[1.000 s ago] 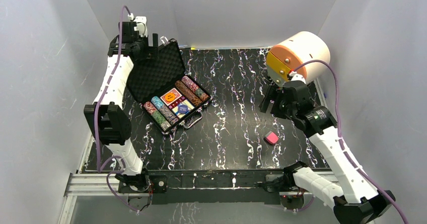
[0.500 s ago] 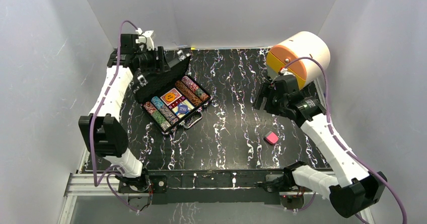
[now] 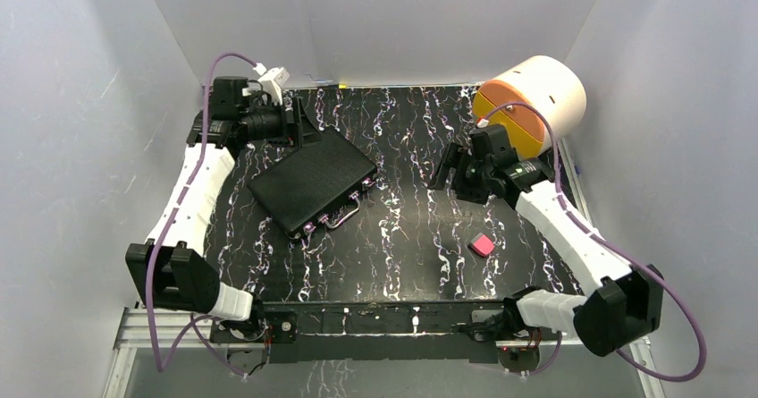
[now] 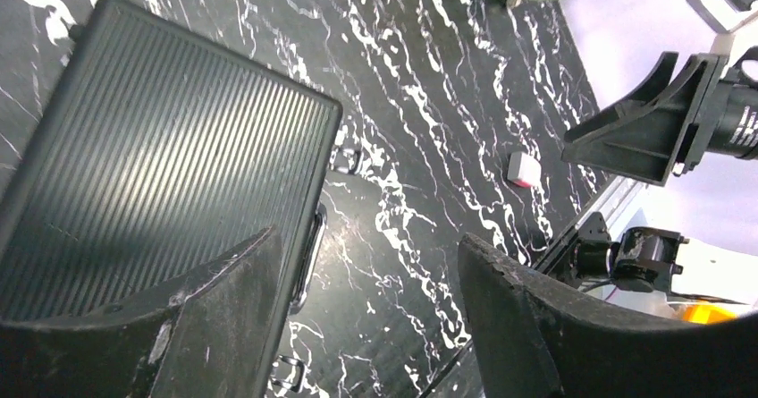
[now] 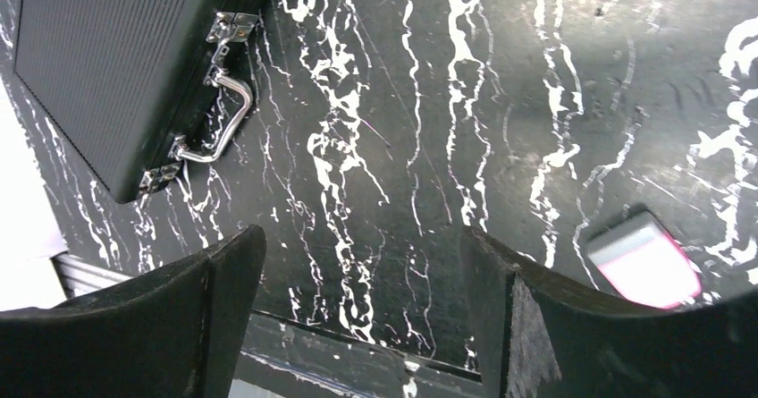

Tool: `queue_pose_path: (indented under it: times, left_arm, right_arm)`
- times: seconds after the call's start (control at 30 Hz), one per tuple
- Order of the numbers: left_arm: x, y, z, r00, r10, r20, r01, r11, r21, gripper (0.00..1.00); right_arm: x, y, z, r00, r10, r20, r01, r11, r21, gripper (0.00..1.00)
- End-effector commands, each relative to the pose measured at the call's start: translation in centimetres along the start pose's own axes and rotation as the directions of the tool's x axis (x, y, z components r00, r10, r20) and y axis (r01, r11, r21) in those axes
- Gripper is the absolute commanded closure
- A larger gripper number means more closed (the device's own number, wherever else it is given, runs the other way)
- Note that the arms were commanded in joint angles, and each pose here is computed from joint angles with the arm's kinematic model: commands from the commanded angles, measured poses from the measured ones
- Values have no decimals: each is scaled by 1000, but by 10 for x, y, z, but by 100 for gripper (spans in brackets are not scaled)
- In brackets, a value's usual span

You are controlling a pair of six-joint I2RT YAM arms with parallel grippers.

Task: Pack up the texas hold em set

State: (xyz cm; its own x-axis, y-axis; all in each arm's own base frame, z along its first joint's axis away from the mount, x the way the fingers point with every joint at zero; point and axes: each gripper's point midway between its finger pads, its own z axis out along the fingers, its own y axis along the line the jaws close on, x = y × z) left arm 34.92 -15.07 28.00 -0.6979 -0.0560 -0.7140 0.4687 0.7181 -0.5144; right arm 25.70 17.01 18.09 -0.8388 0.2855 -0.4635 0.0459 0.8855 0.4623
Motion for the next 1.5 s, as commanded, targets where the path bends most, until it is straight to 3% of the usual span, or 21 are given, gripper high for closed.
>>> queue_pose_path:
  times: [0.0,0.3,0.5,0.6,0.7,0.97,1.27,1.47]
  left_arm:
    - [31,16,15,995,-82,-52,79,996,-51,33]
    - [94,78,52,955,-249,-161,208,950,-233,63]
    - [137,115,51,907,-360,-217,244,872,-423,70]
    - [156,125,50,875,-425,-231,273,828,-490,79]
    - [172,136,46,850,-462,-253,257,783,-567,80]
    - [195,144,44,809,-506,-300,215,729,-650,83]
    - [204,139,50,797,-506,-330,202,738,-643,87]
    - [207,137,52,792,-504,-345,201,749,-631,87]
  right_arm:
    - [-9,27,21,1000,-6,-15,4,993,-120,15]
    - [-4,88,85,992,-106,-73,87,969,-233,39]
    - [-1,125,123,984,-142,-107,100,940,-327,50]
    - [0,144,139,976,-182,-119,122,912,-393,66]
    - [-4,149,149,974,-203,-101,152,914,-376,72]
    - [0,121,177,976,-152,-157,120,973,-197,72]
    - [24,114,187,946,-198,-255,149,969,-198,98]
    - [37,114,198,926,-206,-317,143,967,-211,100]
